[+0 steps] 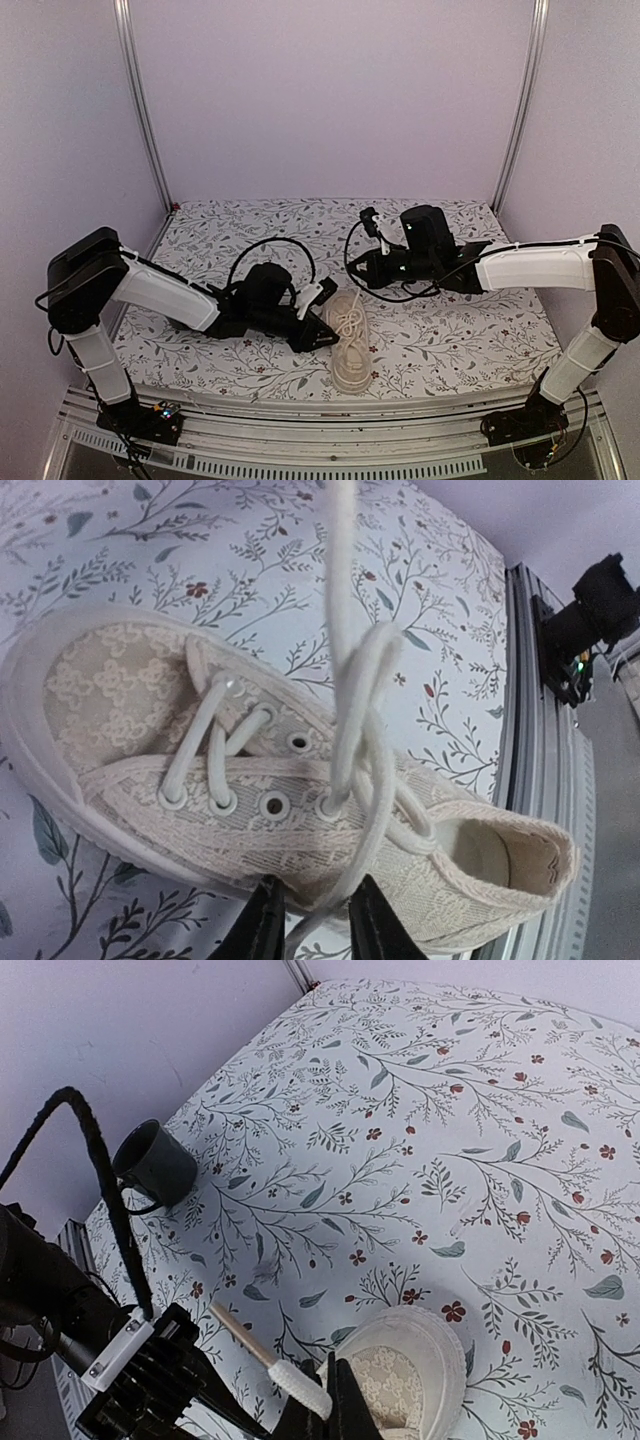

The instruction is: Tie the shoes

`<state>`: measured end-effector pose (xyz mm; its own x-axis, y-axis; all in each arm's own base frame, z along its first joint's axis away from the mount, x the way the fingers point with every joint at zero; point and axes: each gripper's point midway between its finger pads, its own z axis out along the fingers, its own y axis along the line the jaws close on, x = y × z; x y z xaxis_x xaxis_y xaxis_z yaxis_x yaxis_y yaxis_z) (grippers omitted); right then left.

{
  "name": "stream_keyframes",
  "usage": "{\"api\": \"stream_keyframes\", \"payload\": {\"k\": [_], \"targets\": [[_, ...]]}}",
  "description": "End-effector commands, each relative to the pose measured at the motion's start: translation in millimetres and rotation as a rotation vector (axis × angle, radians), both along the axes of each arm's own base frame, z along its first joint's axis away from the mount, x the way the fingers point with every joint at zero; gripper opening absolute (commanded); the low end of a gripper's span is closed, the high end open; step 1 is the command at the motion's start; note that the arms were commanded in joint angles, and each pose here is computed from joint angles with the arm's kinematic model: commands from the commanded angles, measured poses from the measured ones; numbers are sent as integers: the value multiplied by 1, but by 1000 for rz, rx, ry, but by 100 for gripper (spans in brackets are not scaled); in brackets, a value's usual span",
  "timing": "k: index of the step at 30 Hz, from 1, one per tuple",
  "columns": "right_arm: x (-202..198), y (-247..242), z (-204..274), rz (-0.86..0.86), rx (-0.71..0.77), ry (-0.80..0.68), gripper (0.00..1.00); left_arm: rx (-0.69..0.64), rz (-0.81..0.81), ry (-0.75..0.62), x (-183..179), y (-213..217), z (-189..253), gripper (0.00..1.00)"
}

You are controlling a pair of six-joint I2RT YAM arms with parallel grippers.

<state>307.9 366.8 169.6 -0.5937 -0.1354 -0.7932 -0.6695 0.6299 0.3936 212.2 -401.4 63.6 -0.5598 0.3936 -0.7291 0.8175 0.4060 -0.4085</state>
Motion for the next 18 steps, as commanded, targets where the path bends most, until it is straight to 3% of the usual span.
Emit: {"api": "stream_keyframes", "payload": {"k": [1, 5, 13, 18], "targets": [[-1, -3, 14, -19, 34, -26, 2, 9, -12, -27, -4, -9, -1, 16], [3, -16, 21, -92, 31, -42, 2, 13, 65, -66, 4, -1, 7, 0], [2, -84, 18, -362, -104, -9, 2, 80, 236, -63, 13, 35, 10, 0], [-13, -131, -13, -484, -206, 89, 2, 157, 337, -31, 11, 67, -5, 0]]}}
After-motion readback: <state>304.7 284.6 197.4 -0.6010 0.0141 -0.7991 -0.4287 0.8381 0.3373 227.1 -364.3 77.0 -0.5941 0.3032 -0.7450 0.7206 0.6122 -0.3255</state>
